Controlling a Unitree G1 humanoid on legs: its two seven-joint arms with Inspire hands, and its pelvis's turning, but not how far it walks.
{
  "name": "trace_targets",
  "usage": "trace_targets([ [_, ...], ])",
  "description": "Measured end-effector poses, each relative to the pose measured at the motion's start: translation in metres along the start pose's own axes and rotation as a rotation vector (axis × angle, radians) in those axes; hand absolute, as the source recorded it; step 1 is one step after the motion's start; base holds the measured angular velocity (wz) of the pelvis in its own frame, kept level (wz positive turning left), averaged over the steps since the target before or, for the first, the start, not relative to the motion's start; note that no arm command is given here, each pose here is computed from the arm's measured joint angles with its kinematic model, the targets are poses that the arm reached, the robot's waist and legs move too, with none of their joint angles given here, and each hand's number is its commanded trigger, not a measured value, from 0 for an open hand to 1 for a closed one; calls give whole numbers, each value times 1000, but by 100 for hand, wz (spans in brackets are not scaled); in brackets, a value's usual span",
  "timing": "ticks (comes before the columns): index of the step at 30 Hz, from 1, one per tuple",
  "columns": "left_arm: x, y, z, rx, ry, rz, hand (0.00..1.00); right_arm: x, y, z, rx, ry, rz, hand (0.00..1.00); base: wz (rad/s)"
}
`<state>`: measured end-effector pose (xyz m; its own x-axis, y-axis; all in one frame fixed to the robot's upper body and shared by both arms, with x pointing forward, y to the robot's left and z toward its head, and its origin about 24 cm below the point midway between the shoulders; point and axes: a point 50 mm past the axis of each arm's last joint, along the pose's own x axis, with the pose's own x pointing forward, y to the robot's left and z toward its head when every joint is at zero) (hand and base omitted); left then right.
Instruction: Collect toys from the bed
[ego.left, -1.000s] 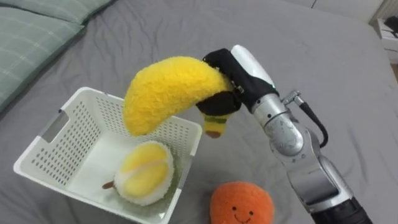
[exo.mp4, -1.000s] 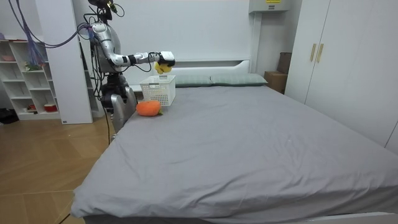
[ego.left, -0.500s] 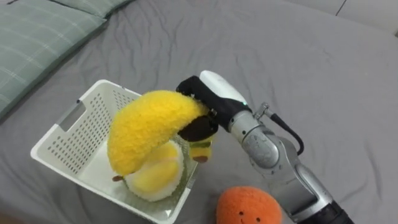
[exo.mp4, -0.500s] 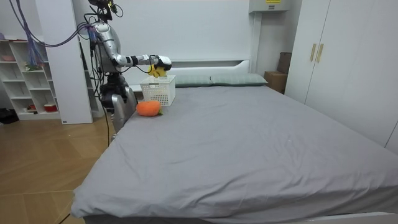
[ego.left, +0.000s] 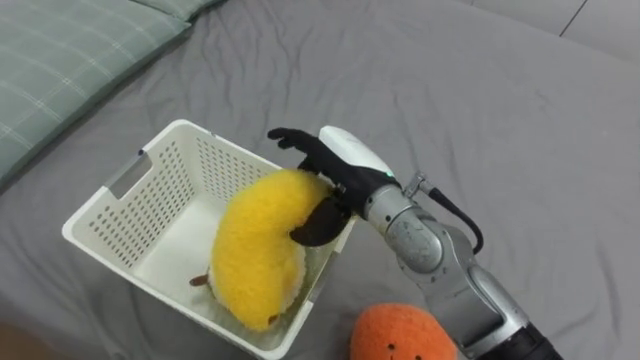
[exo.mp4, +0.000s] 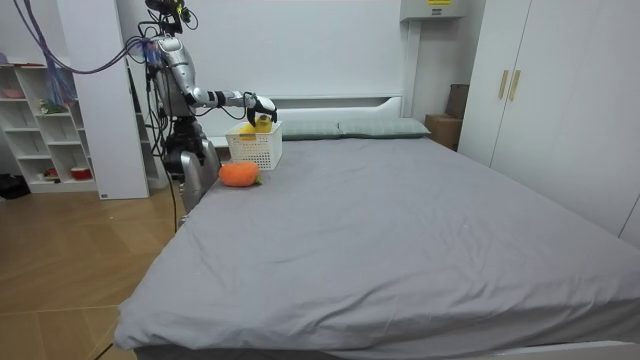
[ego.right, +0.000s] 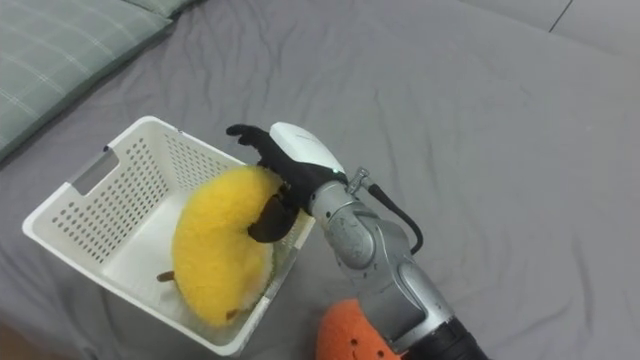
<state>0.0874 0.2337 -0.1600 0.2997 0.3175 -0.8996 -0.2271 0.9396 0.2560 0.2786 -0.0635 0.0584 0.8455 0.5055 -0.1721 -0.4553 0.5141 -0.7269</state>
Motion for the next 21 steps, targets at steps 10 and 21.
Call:
trace_targets([
  [10,0,0,-1,1,5,-2,0,0,0,0,0,0,0,0,0],
  [21,0,0,0,42,1,3,0,0,0,0,3,0,-1,0,0],
])
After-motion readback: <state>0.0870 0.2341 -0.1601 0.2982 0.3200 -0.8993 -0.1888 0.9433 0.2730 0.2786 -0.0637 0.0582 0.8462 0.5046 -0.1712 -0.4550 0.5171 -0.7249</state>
